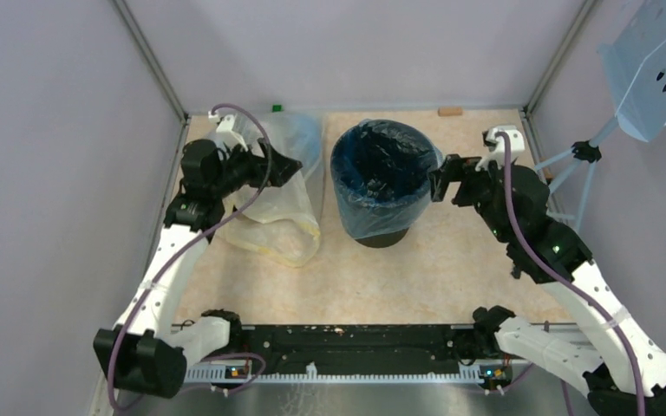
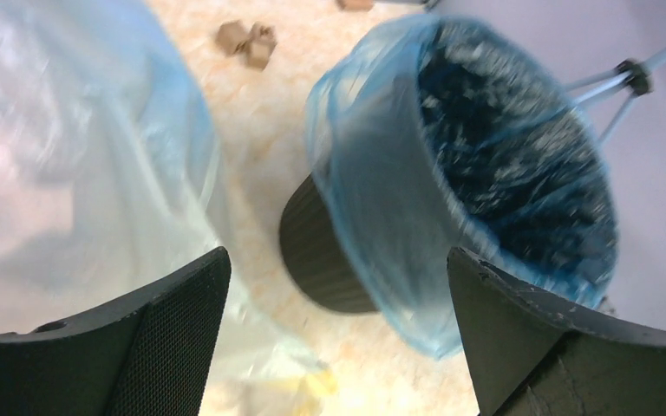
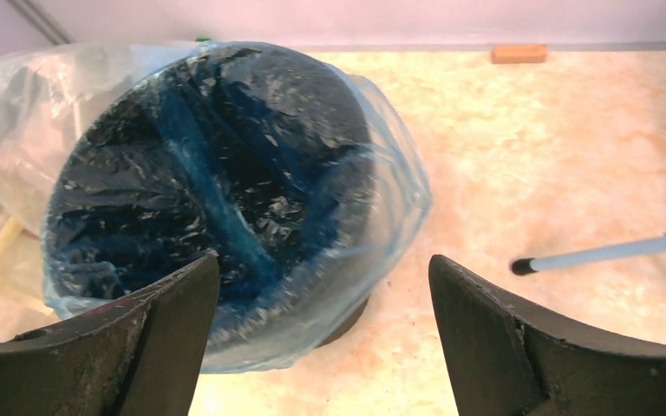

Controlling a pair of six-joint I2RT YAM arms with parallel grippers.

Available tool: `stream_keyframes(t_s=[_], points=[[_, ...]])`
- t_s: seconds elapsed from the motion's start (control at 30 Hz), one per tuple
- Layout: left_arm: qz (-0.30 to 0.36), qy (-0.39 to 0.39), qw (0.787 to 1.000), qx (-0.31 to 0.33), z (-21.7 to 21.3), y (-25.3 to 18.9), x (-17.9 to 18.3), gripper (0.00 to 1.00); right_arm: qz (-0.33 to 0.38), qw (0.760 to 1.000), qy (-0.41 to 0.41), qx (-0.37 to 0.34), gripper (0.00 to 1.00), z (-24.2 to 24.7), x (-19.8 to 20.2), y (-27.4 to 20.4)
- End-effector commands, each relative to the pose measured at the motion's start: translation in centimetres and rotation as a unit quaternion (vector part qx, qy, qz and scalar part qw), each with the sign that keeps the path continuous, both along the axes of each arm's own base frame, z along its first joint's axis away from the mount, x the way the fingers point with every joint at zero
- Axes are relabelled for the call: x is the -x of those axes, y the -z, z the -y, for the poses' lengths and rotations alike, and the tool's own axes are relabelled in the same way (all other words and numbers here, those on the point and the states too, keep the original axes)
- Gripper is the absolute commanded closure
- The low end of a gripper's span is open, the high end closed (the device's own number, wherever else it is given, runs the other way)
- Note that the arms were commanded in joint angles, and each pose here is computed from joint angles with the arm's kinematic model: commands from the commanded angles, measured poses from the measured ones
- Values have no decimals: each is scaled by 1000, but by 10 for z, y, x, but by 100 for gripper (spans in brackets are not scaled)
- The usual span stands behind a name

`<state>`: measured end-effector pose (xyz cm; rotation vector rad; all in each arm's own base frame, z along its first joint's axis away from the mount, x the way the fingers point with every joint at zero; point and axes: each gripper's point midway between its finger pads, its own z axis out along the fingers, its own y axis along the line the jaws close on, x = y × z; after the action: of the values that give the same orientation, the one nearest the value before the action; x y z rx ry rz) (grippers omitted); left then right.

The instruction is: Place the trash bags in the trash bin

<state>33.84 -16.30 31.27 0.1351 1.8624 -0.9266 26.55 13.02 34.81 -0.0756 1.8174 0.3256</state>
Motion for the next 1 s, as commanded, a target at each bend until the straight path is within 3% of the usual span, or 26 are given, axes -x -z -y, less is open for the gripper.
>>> stream_keyframes(t_s=[0.0,0.13,0.3,0.47,0.57,0.7,0.97], points=[[39,-53,996,-54,-27,29,23,1,71,994,73,-47,9,35,8,-13],[84,-68,992,-68,-38,57,46,1,101,990,86,-48,10,50,19,26],[138,-110,981,-73,-53,83,51,1,126,980,140,-59,10,76,26,70],[164,-143,973,-73,-63,98,50,1,126,981,144,20,10,81,18,114],[171,-165,967,-87,-72,105,45,1,141,977,149,57,8,81,10,134],[183,-170,962,-115,-75,120,34,1,186,967,164,54,12,89,-8,142],[145,-229,946,-178,-101,153,7,1,149,954,256,44,16,139,-43,188]])
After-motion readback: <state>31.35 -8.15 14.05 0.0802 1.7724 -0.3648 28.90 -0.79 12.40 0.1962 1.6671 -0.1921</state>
